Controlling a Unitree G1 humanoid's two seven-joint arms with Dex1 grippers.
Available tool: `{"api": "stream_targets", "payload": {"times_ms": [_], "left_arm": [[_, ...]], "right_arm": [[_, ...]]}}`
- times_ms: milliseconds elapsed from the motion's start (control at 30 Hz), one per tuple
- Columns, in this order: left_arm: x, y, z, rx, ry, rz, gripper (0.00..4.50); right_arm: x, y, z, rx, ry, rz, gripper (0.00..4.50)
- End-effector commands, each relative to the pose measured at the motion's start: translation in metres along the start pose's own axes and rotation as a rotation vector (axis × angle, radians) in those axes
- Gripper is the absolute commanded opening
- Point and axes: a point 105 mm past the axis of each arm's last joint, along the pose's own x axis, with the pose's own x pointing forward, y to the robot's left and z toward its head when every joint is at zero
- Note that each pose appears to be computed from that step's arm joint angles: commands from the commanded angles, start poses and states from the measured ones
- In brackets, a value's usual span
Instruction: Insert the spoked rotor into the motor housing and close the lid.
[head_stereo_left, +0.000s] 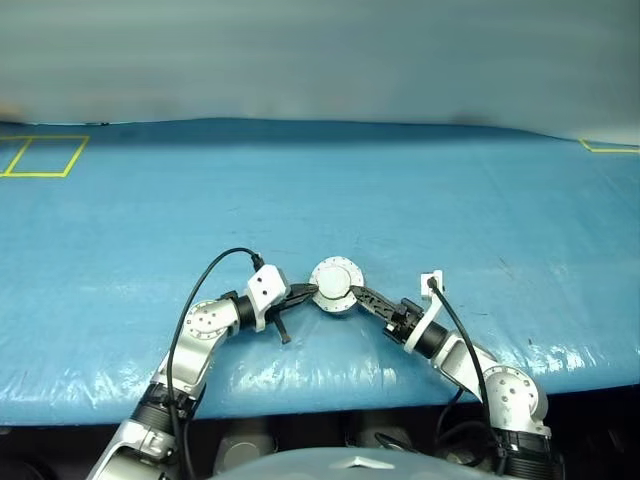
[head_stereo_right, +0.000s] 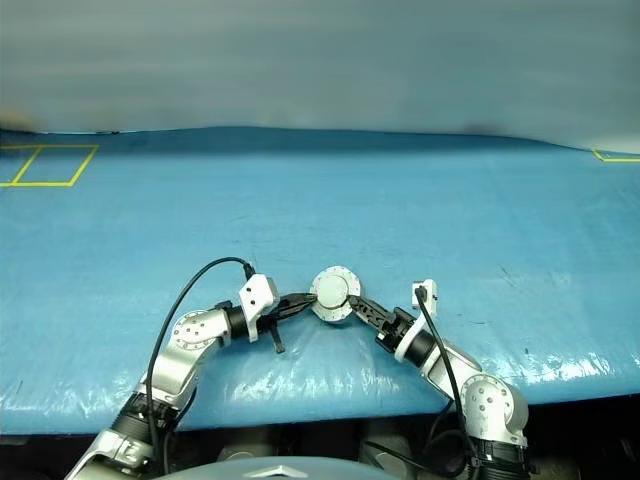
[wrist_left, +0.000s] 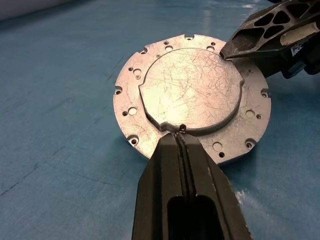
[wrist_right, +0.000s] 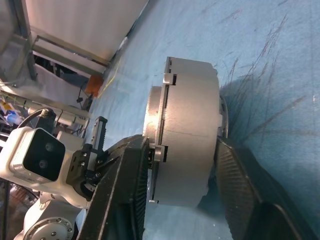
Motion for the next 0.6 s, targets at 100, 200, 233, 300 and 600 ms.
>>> {"api": "stream_targets", "payload": {"times_ms": [100, 200, 233, 300, 600], "left_arm": [[0.006, -0.009, -0.001, 0.004, 0.008, -0.031, 0.00], [0.006, -0.009, 0.000, 0.006, 0.007, -0.031, 0.00], [0.006, -0.009, 0.001, 0.007, 0.004, -0.032, 0.00], [0.005, -0.009, 0.005, 0.003, -0.016, -0.031, 0.00], [-0.025, -0.005, 0.054, -0.241, -0.238, -0.128, 0.00]], "right_arm": [[0.014, 0.021, -0.009, 0.058, 0.014, 0.102, 1.17], [0.019, 0.017, -0.015, 0.048, 0.035, 0.063, 1.17], [0.020, 0.014, -0.015, 0.060, 0.029, 0.046, 1.17], [0.020, 0.013, -0.016, 0.062, 0.029, 0.037, 1.17], [0.021, 0.006, -0.019, 0.162, 0.035, 0.000, 1.17]]}}
